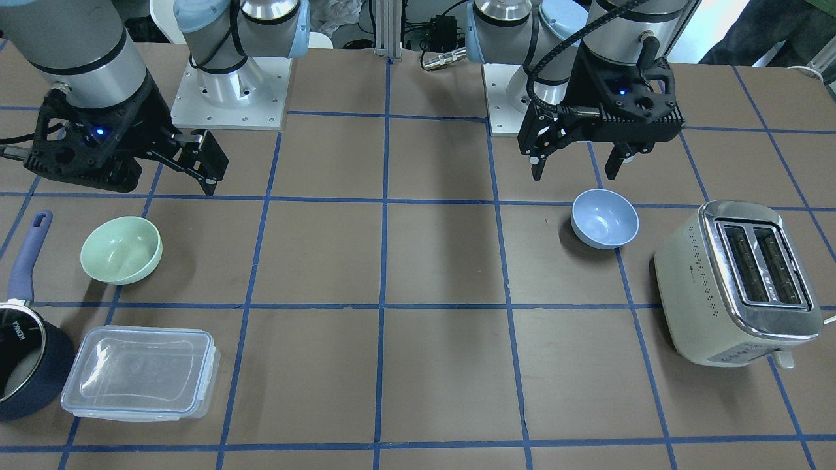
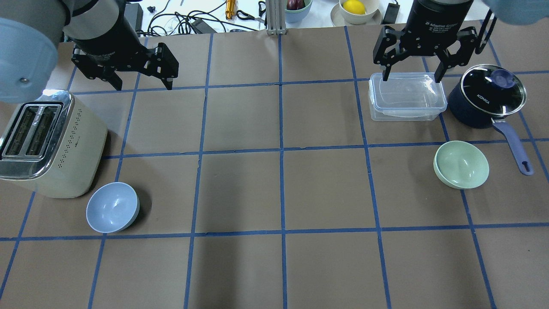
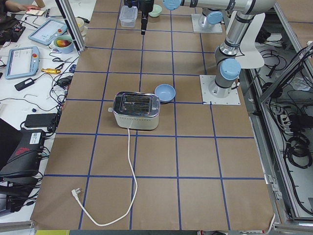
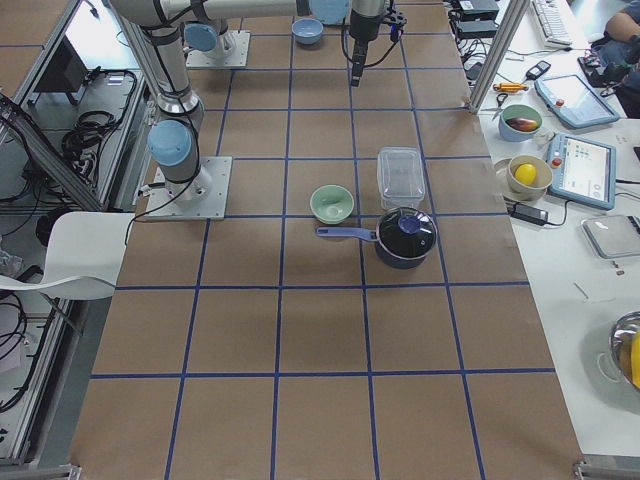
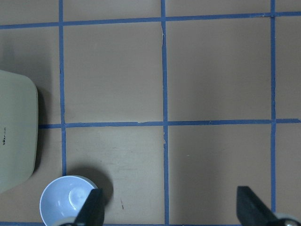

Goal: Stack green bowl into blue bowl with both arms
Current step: 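Lower the left gripper onto the light blue bowl rim and grasp it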

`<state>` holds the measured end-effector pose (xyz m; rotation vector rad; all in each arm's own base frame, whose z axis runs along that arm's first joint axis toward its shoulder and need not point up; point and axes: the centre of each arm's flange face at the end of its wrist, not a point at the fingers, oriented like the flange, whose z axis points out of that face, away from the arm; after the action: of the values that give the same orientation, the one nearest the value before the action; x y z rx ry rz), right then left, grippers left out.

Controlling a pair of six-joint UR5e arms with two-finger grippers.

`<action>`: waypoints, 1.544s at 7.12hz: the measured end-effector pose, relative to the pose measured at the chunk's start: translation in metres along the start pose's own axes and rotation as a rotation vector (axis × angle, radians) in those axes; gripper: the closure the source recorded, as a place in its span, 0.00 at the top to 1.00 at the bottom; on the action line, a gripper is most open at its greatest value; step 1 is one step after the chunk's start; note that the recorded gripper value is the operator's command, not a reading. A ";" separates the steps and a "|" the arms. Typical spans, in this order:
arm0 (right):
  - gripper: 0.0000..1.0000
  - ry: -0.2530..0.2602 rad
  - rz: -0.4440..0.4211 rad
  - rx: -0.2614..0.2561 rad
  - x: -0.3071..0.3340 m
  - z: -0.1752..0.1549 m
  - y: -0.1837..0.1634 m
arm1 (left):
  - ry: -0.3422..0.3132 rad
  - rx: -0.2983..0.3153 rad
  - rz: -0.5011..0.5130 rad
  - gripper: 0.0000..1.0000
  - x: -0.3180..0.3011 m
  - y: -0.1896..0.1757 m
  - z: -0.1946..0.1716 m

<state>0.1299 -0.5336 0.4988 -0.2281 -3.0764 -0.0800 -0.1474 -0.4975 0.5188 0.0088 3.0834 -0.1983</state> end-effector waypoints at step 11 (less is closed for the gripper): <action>1.00 0.005 -0.009 0.023 0.003 0.000 -0.003 | -0.115 -0.160 -0.081 1.00 -0.067 0.109 0.238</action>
<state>0.1261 -0.5356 0.4987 -0.2132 -3.0713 -0.0454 -0.0672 -0.4200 0.2722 -0.1293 2.9765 0.0445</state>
